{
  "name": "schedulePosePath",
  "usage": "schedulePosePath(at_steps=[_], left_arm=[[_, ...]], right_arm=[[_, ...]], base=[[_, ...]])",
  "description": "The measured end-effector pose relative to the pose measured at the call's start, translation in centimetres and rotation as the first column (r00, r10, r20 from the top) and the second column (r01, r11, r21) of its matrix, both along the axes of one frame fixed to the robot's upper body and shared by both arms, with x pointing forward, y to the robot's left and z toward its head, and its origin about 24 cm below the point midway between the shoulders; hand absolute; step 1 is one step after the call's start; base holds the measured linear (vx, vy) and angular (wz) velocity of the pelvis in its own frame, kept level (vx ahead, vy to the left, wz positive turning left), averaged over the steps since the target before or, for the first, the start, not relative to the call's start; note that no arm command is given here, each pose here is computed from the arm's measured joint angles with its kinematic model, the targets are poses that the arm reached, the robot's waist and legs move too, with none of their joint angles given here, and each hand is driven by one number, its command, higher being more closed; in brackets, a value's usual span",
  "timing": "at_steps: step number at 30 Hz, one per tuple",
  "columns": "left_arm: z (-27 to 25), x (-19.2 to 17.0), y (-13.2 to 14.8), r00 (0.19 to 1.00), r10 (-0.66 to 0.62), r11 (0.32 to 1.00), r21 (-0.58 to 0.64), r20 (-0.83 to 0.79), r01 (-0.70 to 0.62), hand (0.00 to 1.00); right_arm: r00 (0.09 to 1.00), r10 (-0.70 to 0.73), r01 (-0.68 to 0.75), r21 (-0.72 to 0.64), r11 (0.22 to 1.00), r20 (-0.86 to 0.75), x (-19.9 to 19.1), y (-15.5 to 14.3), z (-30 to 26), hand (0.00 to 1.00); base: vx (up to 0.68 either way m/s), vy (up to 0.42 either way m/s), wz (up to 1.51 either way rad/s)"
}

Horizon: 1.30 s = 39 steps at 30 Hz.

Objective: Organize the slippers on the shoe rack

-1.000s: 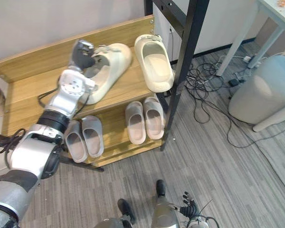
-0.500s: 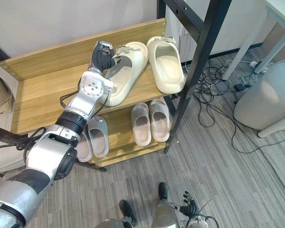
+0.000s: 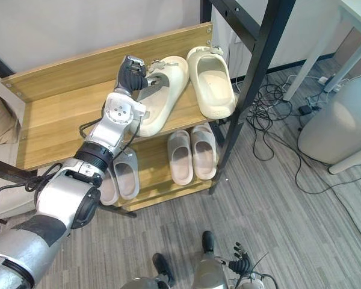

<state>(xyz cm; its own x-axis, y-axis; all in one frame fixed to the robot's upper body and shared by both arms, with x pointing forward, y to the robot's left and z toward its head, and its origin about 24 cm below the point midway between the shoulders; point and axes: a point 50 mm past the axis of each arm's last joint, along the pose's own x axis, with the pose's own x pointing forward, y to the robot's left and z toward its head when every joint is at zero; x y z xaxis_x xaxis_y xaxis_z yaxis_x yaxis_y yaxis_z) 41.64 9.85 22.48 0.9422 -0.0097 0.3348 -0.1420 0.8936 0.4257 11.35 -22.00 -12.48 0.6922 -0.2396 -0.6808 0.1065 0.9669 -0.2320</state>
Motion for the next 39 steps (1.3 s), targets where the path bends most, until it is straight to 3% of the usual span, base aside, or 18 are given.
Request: schedulePosePath(at_steps=[16,27,34,39], left_arm=[[-2.0,-0.4,1.7,0.999,0.004,0.999,-0.036,-0.04,-0.006,0.0],[0.7,-2.7,2.4,0.984,-0.07,0.988,-0.122,0.166,0.091,0.0],[-2.4,-6.5,2.6,0.963,-0.164,0.936,-0.273,0.214,0.22,0.0],[-6.4,-9.1,2.3,0.956,-0.259,0.881,-0.373,0.136,0.291,0.0]], right_arm=[[0.999,0.008,-0.008,-0.009,1.0,-0.052,0.1,-0.4,-0.6,0.0],[0.997,0.045,-0.046,-0.017,0.999,-0.065,0.0,-0.2,-0.6,0.0],[0.996,0.051,-0.052,-0.016,0.999,-0.079,0.2,-0.1,-0.7,0.0],[0.993,0.066,-0.067,-0.011,0.998,-0.093,0.2,0.3,-0.9,0.0]], base=[[-0.02,0.001,0.14],[0.0,0.005,0.1],[-0.03,-0.005,0.07],[-0.02,-0.017,0.14]])
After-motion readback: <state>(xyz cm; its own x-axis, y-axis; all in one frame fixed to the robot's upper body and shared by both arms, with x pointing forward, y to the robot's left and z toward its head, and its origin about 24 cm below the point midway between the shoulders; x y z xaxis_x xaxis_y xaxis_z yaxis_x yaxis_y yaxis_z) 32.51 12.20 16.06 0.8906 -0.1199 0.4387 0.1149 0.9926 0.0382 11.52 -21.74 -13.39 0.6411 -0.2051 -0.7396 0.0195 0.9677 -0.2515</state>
